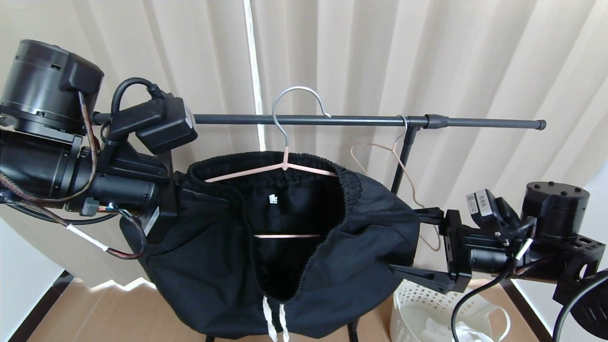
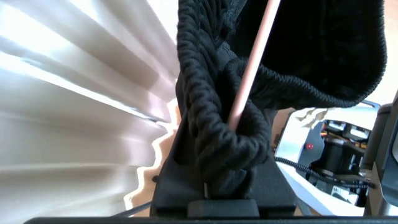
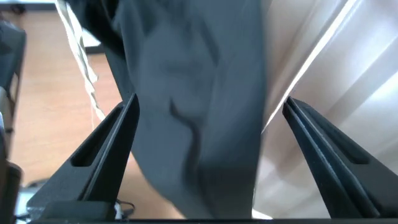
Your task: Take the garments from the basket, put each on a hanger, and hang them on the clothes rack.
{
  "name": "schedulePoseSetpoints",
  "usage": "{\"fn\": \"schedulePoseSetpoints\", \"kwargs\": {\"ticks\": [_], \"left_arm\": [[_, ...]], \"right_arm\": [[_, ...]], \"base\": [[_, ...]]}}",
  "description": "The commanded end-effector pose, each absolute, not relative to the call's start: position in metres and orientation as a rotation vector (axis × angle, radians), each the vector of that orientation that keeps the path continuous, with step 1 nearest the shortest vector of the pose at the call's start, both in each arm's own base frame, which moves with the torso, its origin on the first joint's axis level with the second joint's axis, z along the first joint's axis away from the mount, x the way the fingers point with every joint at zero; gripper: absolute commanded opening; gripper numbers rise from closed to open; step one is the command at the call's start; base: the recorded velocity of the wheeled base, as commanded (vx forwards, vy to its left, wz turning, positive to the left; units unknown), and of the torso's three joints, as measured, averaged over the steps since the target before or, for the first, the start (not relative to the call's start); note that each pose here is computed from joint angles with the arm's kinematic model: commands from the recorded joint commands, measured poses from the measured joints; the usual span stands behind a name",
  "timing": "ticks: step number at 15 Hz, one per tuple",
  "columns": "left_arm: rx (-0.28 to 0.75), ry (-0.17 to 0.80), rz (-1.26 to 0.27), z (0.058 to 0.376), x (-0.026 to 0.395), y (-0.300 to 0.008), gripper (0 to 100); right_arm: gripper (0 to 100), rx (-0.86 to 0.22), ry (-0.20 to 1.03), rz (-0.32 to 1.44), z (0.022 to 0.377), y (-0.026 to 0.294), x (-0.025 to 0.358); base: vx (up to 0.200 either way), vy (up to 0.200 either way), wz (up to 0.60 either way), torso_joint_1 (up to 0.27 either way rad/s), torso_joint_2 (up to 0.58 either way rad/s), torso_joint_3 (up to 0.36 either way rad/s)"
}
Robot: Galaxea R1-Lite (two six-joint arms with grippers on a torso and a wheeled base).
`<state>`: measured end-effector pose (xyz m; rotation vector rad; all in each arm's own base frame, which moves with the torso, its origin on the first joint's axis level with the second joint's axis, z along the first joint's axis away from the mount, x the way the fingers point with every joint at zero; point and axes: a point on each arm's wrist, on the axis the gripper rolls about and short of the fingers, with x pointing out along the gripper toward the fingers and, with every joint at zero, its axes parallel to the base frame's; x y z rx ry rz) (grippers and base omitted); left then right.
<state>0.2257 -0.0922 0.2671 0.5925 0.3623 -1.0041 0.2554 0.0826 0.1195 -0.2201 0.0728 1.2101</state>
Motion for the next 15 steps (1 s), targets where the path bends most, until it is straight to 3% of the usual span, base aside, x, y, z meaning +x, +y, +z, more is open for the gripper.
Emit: {"fn": "schedulePoseSetpoints", "kwargs": {"ticks": [1, 9, 10, 15], "left_arm": [[0.583, 0.337, -0.985, 0.275, 0.217, -0.087, 0], [0.576, 0.310, -0.972, 0.282, 0.202, -0.082, 0], [0.558, 0.321, -0.969, 0.281, 0.200, -0.081, 0], [0.532, 0.350, -0.956, 0.275, 0.194, -0.076, 0]], "right_arm": [[100, -0.222, 0.120, 1.220, 0.101, 0.085, 0.264], [100, -0.237, 0.150, 1.220, 0.084, 0.088, 0.276], [0, -0.238, 0.147, 1.218, 0.084, 0.087, 0.276], [0, -0.245, 0.129, 1.193, 0.084, 0.083, 0.282]], "base": [[0.000, 0.000, 0.00, 0.000, 0.00, 0.000], [0.000, 0.000, 0.00, 0.000, 0.00, 0.000], [0.000, 0.000, 0.00, 0.000, 0.00, 0.000], [0.000, 0.000, 0.00, 0.000, 0.00, 0.000]]}}
